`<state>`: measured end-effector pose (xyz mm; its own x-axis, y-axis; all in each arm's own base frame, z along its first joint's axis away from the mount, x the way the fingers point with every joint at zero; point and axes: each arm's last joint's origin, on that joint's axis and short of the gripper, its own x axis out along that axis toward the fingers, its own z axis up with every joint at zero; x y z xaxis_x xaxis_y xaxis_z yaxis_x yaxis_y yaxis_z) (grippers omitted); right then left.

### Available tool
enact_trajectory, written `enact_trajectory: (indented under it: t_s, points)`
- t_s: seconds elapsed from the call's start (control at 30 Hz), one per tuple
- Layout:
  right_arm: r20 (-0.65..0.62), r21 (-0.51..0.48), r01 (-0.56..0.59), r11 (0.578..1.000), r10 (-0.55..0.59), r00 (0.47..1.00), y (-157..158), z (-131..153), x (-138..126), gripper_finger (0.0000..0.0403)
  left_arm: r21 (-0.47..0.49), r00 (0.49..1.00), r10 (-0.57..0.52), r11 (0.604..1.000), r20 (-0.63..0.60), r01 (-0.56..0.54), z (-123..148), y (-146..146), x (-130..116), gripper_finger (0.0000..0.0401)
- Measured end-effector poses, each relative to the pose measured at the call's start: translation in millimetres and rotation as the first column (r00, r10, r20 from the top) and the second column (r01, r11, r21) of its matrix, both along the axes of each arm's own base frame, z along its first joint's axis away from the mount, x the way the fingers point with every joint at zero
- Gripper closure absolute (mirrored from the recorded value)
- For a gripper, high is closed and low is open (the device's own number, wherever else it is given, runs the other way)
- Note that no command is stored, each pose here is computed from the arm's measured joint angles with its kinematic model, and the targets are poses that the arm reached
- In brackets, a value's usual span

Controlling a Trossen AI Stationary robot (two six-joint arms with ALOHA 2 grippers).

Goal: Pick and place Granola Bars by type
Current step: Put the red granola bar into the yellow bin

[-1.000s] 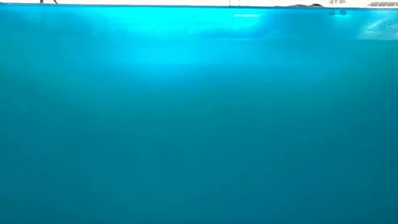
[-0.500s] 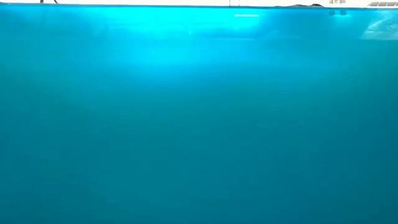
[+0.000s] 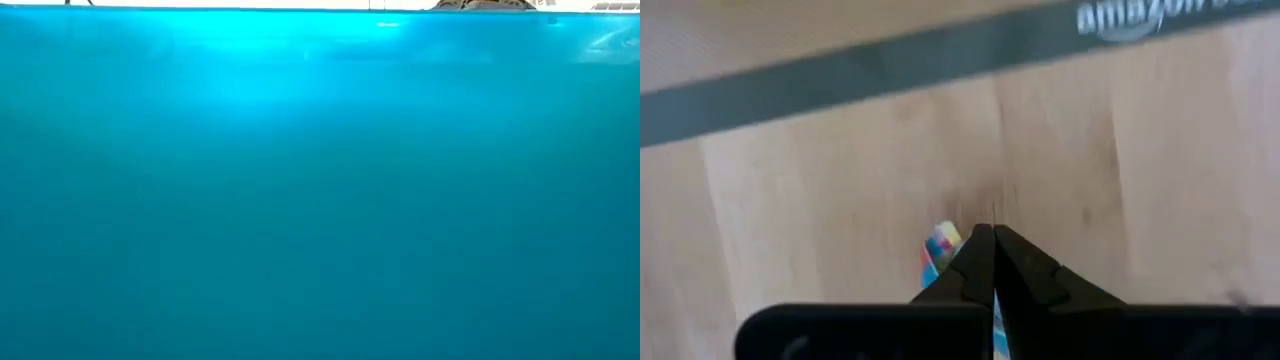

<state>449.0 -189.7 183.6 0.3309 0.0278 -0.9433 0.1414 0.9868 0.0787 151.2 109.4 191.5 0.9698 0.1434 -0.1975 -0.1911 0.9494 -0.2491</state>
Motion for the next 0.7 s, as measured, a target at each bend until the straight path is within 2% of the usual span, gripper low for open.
enact_trajectory:
  t_s: [0.07,0.13,0.3,0.47,0.6,0.7]
  points:
    - [0.031,-0.009,-0.028,1.0,0.029,0.999,4.0,7.4,1.7,0.0403,-0.003,1.0,0.001,1.0,-0.004,-0.001,-0.5,0.0,-0.1,0.0065]
    - [0.046,0.026,-0.061,0.998,0.06,0.997,7.9,17.3,-1.7,0.0403,-0.005,1.0,0.0,1.0,-0.006,0.0,-0.7,-0.1,-0.1,0.0064]
    - [-0.036,0.015,-0.024,1.0,0.024,0.999,12.4,28.5,-12.7,0.0387,-0.016,1.0,0.0,1.0,-0.018,0.0,-2.1,-0.4,-0.3,0.0065]
    - [-0.081,0.035,-0.008,0.999,0.011,0.997,13.6,25.8,-17.1,0.0316,-0.017,1.0,0.0,1.0,-0.019,0.0,-2.4,-0.5,-0.4,0.0065]
    - [-0.076,0.03,-0.016,0.999,0.018,0.997,14.5,12.1,-16.4,0.025,-0.018,1.0,0.0,1.0,-0.019,0.0,-2.3,-0.5,-0.4,0.0064]
    - [-0.115,0.021,-0.017,1.0,0.02,0.993,15.3,0.3,-20.3,0.0218,-0.019,1.0,0.0,1.0,-0.019,0.0,-2.3,-0.5,-0.4,0.0064]
